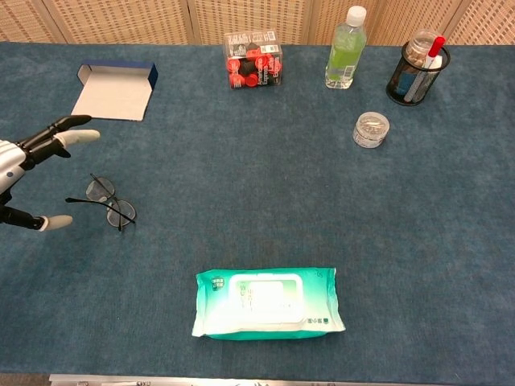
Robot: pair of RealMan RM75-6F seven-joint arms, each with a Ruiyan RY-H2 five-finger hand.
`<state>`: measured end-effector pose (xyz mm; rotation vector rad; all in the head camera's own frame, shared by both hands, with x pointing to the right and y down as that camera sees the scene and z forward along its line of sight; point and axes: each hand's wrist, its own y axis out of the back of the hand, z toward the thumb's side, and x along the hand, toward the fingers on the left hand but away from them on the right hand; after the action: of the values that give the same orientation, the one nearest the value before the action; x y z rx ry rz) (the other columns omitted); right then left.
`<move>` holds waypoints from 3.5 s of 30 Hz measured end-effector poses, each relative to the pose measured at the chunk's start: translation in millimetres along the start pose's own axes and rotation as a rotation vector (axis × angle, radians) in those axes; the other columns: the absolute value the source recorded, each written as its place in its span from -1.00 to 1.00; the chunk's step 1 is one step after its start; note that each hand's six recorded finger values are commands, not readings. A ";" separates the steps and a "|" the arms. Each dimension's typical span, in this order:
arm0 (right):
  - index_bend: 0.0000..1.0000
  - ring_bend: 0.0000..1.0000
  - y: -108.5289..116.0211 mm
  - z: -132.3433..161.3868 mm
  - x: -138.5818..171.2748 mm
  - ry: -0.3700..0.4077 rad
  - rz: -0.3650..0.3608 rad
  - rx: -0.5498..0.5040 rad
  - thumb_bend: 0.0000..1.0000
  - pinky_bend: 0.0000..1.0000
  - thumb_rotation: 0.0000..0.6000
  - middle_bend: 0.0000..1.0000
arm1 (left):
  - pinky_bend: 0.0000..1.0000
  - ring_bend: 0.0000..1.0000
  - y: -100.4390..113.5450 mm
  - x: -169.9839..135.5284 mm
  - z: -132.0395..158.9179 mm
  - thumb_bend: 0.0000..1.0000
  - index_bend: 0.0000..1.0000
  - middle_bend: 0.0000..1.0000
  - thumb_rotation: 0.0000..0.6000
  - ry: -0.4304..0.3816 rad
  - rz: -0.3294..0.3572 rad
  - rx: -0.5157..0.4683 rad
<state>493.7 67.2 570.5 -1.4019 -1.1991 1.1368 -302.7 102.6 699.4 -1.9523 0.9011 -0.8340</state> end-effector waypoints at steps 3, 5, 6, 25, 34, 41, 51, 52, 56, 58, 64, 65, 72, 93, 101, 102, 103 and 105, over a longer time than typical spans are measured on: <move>0.17 -0.27 0.7 -0.3 0.0 -0.001 -0.002 -0.002 -0.18 -0.11 1.00 -0.20 | -0.49 -0.72 -1.5 3.1 7.4 -0.95 -0.83 -1.00 1.00 -0.020 -0.018 -0.050; 0.17 -0.27 1.1 -0.6 0.0 -0.002 -0.003 -0.002 -0.18 -0.11 1.00 -0.20 | -0.49 -0.72 -2.5 5.6 13.1 -0.95 -0.83 -1.00 1.00 -0.034 -0.033 -0.086; 0.17 -0.27 1.2 -0.7 0.0 -0.002 -0.004 -0.002 -0.18 -0.11 1.00 -0.20 | -0.49 -0.72 -2.8 6.8 15.4 -0.95 -0.83 -1.00 1.00 -0.040 -0.038 -0.102; 0.17 -0.27 1.5 -1.5 -0.7 -0.005 -0.002 -0.004 -0.18 -0.11 1.00 -0.20 | -0.49 -0.72 -0.7 33.4 9.4 -0.95 -0.83 -1.00 1.00 -0.017 0.111 -0.208; 0.17 -0.27 1.0 -1.4 -0.9 -0.005 -0.001 -0.003 -0.18 -0.11 1.00 -0.20 | -0.49 -0.72 -1.4 36.6 -0.4 -0.95 -0.83 -1.00 1.00 0.024 0.130 -0.210; 0.17 -0.27 1.2 -1.3 -0.7 -0.004 -0.002 -0.003 -0.18 -0.11 1.00 -0.20 | -0.49 -0.72 -1.8 40.3 -5.8 -0.95 -0.83 -1.00 1.00 0.066 0.151 -0.212; 0.17 -0.27 1.7 -1.1 -0.4 -0.003 -0.003 -0.004 -0.18 -0.11 1.00 -0.20 | -0.50 -0.72 -6.2 46.2 -15.0 -0.95 -0.83 -1.00 1.00 0.125 0.160 -0.192; 0.17 -0.27 1.7 -1.2 -0.4 -0.003 -0.003 -0.004 -0.18 -0.11 1.00 -0.20 | -0.50 -0.72 -7.2 47.3 -16.1 -0.95 -0.83 -1.00 1.00 0.131 0.158 -0.188; 0.17 -0.27 1.9 -1.4 -0.4 -0.004 -0.004 -0.004 -0.18 -0.11 1.00 -0.20 | -0.51 -0.72 -10.2 51.1 -19.3 -0.95 -0.83 -1.00 1.00 0.146 0.153 -0.174; 0.17 -0.27 1.9 -1.5 -0.5 -0.004 -0.004 -0.004 -0.18 -0.11 1.00 -0.20 | -0.51 -0.72 -11.6 53.0 -20.4 -0.95 -0.83 -1.00 1.00 0.152 0.150 -0.170; 0.17 -0.27 2.6 -1.5 -0.3 -0.004 -0.005 -0.006 -0.18 -0.11 1.00 -0.20 | -0.52 -0.73 -14.4 57.0 -19.3 -0.95 -0.83 -1.00 1.00 0.155 0.143 -0.181; 0.17 -0.27 2.9 -1.6 -0.2 -0.004 -0.006 -0.006 -0.18 -0.11 1.00 -0.20 | -0.52 -0.73 -14.6 57.1 -18.4 -0.95 -0.83 -1.00 1.00 0.153 0.141 -0.185; 0.17 -0.27 2.6 -1.3 -0.2 -0.003 -0.004 -0.007 -0.18 -0.11 1.00 -0.20 | -0.52 -0.73 -13.8 56.9 -11.1 -0.95 -0.83 -1.00 1.00 0.137 0.129 -0.212; 0.17 -0.27 3.5 -1.8 -0.1 -0.004 -0.007 -0.008 -0.18 -0.11 1.00 -0.20 | -0.54 -0.73 -18.9 68.1 -28.3 -0.95 -0.83 -1.00 1.00 0.171 0.117 -0.164; 0.17 -0.27 3.0 -1.6 -0.1 -0.004 -0.005 -0.006 -0.18 -0.11 1.00 -0.20 | -0.58 -0.74 -25.1 73.1 -38.6 -0.95 -0.83 -1.00 1.00 0.188 0.111 -0.153; 0.17 -0.27 3.0 -1.5 0.0 -0.004 -0.005 -0.007 -0.18 -0.11 1.00 -0.20 | -0.59 -0.74 -25.9 73.8 -39.7 -0.95 -0.83 -1.00 1.00 0.190 0.110 -0.152; 0.17 -0.27 3.1 -1.5 0.1 -0.003 -0.006 -0.007 -0.18 -0.11 1.00 -0.20 | -0.60 -0.75 -27.0 74.6 -41.1 -0.95 -0.83 -1.00 1.00 0.191 0.109 -0.151; 0.17 -0.27 3.3 -1.5 0.0 -0.003 -0.007 -0.006 -0.18 -0.11 1.00 -0.20 | -0.63 -0.79 -28.7 75.9 -43.3 -0.95 -0.83 -1.00 1.00 0.193 0.106 -0.147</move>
<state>495.6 66.8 567.5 -1.4000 -1.2097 1.1318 -289.2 35.3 760.6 -1.9530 1.1994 -0.9272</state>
